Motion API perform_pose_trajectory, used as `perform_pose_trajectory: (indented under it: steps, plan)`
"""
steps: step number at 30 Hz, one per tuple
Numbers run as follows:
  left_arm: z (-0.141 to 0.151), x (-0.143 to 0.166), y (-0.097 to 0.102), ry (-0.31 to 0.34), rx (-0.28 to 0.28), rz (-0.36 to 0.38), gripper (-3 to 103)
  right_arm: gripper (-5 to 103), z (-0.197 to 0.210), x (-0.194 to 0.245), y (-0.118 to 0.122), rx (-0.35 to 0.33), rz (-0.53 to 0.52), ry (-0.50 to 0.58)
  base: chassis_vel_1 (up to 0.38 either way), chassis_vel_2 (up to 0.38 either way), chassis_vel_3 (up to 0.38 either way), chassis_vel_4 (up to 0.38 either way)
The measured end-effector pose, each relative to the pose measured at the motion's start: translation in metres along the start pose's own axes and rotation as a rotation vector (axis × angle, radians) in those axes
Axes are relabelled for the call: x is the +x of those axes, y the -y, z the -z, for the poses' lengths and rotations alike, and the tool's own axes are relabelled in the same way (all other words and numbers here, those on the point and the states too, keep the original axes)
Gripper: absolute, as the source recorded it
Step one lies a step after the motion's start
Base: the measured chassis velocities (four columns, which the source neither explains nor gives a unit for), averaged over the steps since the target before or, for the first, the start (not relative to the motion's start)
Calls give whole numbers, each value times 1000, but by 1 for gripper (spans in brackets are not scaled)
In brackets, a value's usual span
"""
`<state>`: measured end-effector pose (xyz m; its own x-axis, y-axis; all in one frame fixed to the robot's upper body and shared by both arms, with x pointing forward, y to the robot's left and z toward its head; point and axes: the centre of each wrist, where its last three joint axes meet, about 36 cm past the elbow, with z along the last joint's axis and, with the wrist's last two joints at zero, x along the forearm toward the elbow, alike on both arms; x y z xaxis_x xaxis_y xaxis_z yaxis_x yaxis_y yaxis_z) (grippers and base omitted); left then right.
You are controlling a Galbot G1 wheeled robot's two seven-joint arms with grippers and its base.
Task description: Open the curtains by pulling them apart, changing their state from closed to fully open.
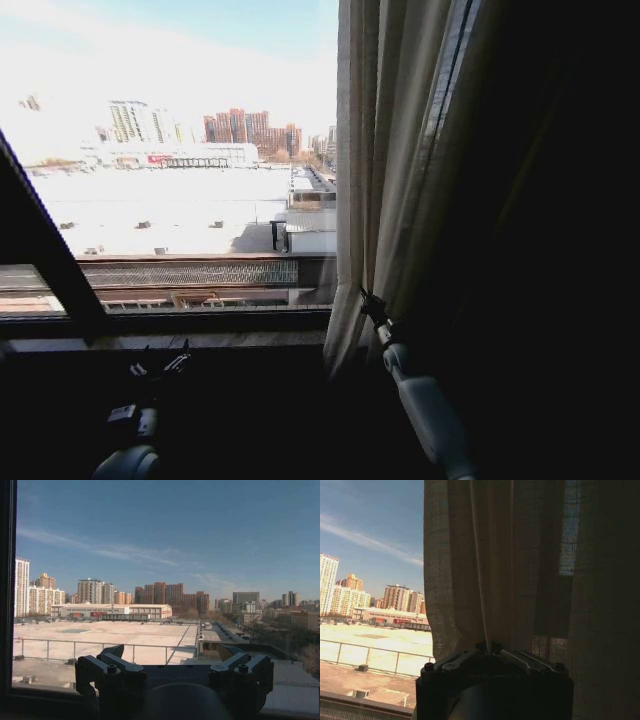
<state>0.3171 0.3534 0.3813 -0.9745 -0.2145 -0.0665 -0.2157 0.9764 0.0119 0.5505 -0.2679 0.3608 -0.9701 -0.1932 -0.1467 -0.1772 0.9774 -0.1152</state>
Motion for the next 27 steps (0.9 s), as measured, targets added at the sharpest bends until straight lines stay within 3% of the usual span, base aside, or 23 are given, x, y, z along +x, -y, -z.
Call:
perform_pose_trajectory:
  steps: [9,15,19,23,27]
  plan:
    - [0,0,0,0,0,-1,100,0,-1,0,-2,61,11,12,-164,-191,175,167]
    - [0,0,0,0,0,-1,100,0,-4,-11,6,114,-69,-14,24,37,-20,-16]
    - [0,0,0,1,-1,0,100,0,-8,-17,21,141,-147,-55,77,93,-36,-38]
    - [0,0,0,0,0,0,100,0,-15,-24,64,162,-303,-106,-13,-7,4,6]
    - [0,0,0,0,0,0,100,0,-14,-24,86,172,-376,-120,-26,-17,8,11]
